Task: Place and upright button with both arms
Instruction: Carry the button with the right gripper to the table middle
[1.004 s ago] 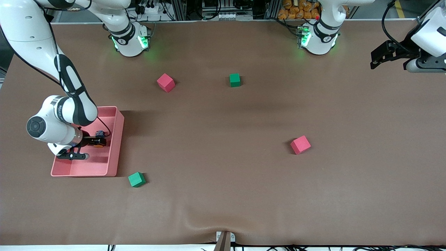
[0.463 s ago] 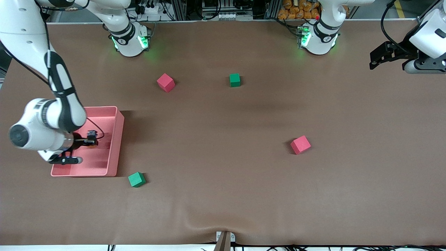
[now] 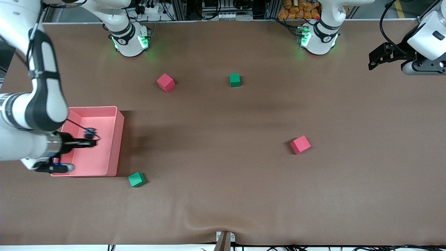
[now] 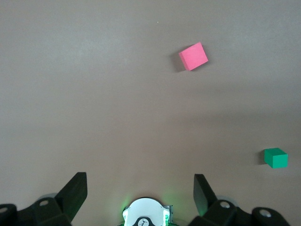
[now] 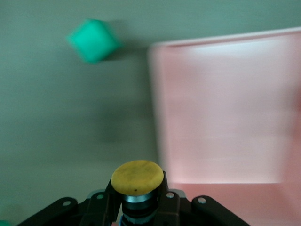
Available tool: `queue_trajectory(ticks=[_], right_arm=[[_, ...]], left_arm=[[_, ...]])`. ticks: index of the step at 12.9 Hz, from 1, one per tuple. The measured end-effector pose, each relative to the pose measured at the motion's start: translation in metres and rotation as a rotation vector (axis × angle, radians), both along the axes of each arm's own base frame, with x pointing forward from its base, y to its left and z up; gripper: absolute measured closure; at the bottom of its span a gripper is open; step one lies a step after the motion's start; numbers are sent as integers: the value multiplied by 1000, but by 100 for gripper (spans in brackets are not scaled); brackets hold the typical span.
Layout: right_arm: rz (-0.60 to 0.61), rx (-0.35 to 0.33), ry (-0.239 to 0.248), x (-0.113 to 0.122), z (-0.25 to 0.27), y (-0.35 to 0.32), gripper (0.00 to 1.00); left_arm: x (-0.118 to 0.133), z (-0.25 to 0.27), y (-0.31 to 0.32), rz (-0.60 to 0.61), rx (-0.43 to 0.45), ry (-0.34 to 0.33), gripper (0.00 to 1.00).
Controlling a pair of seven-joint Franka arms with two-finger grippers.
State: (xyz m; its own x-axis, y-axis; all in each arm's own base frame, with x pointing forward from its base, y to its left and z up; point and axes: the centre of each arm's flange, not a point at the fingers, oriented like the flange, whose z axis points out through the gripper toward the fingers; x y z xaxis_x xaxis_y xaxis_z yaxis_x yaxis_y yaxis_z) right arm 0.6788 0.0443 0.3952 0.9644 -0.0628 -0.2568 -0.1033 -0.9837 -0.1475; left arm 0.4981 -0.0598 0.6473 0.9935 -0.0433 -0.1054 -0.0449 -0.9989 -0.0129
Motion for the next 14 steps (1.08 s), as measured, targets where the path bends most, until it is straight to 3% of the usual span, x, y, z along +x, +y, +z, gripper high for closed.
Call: queue_trajectory(ticks=[2,4,6,8,11,14], right_arm=[[-23,31,-29,-1,14,90,66],[-54,33,-88,-8,5,187,66],[-71,44,-140,-27,-27,288,66],[-34,55,-159,-54,-75,367,66],[0,44,-169,-96,-145,447,66],[76,-4,-213,-126,-198,489,66]], left_arm=[[0,0,0,0,0,0,0],[0,-1,0,0,0,2,0],[0,-1,0,0,0,2,0],[0,-2,0,-1,0,3,0],[0,-2,0,-1,1,5,0],[0,-3,0,-1,1,6,0]])
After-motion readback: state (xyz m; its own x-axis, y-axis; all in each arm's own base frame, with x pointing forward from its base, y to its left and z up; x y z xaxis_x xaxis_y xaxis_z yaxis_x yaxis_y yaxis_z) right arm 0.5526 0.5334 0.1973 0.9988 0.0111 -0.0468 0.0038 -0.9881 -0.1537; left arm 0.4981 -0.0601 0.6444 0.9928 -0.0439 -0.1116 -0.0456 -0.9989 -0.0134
